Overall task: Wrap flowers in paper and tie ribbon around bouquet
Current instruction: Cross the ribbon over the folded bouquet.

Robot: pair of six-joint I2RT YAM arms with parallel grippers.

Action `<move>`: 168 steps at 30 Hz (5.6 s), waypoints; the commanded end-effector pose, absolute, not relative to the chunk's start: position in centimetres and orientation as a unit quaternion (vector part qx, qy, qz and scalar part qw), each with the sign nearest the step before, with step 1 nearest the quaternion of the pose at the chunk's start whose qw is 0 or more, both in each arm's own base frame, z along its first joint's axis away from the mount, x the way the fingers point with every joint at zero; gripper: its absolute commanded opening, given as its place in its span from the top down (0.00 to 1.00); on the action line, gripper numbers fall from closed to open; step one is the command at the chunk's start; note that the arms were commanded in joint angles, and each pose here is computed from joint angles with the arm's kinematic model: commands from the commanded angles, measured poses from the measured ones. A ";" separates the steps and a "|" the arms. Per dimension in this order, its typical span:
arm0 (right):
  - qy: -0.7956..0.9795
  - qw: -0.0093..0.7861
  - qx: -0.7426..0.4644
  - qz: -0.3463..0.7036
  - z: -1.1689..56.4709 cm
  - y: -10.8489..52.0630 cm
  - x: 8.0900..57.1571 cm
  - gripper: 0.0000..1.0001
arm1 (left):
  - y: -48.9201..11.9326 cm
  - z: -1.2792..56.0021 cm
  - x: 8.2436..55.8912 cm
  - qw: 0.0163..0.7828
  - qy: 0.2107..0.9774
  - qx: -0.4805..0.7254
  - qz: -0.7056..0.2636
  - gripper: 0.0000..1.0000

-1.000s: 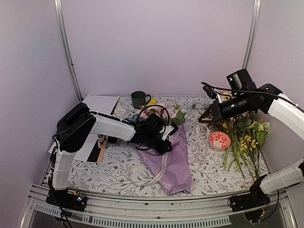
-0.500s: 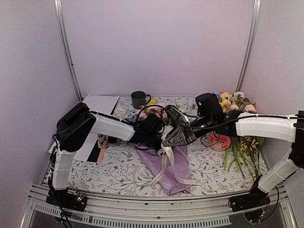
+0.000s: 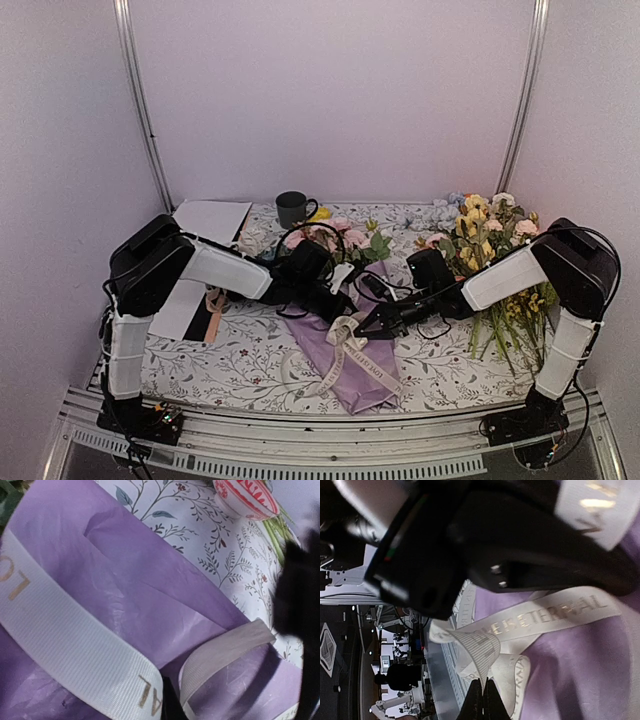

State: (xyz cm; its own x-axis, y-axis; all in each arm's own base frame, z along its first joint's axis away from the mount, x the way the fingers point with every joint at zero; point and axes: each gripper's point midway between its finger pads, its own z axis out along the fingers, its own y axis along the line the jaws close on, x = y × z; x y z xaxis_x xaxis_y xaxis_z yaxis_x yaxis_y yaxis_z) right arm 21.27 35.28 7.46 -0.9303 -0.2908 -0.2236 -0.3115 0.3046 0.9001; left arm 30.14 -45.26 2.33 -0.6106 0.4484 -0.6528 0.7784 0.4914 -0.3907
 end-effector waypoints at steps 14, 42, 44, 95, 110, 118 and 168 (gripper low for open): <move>0.867 -0.010 -0.120 0.483 0.3 33.7 24.7 1.00 | -46.5 20.9 25.4 0.413 0.665 0.465 -0.414 1.00; 0.854 -0.017 -0.139 0.501 1.6 34.1 24.2 1.00 | -47.0 20.8 36.6 0.456 0.710 0.399 -0.359 1.00; 0.853 -0.018 -0.139 0.503 1.7 34.1 24.1 1.00 | -47.1 19.8 37.3 0.456 0.716 0.393 -0.353 1.00; 0.853 -0.023 -0.151 0.499 3.4 34.4 24.4 1.00 | -42.3 8.6 26.1 0.363 0.580 0.715 -0.145 0.46; 0.847 -0.019 -0.162 0.507 4.7 34.6 24.4 1.00 | -42.8 3.9 27.3 0.358 0.599 0.710 -0.093 0.52; 0.845 -0.021 -0.163 0.508 4.9 34.5 24.2 1.00 | -43.5 7.0 26.7 0.398 0.574 0.709 -0.096 0.46; 0.766 -0.023 -0.207 0.609 10.6 35.3 23.3 1.00 | -41.7 4.7 29.2 0.366 0.604 0.706 -0.049 1.00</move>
State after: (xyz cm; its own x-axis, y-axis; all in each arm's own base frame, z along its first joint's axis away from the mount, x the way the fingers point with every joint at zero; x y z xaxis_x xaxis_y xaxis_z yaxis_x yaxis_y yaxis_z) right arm 23.19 35.03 6.38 -0.9367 -0.3308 -0.1149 -0.2267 0.3228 0.9189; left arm 28.76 -42.10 3.33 0.2921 0.8290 -0.4769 0.8911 -0.0547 0.4506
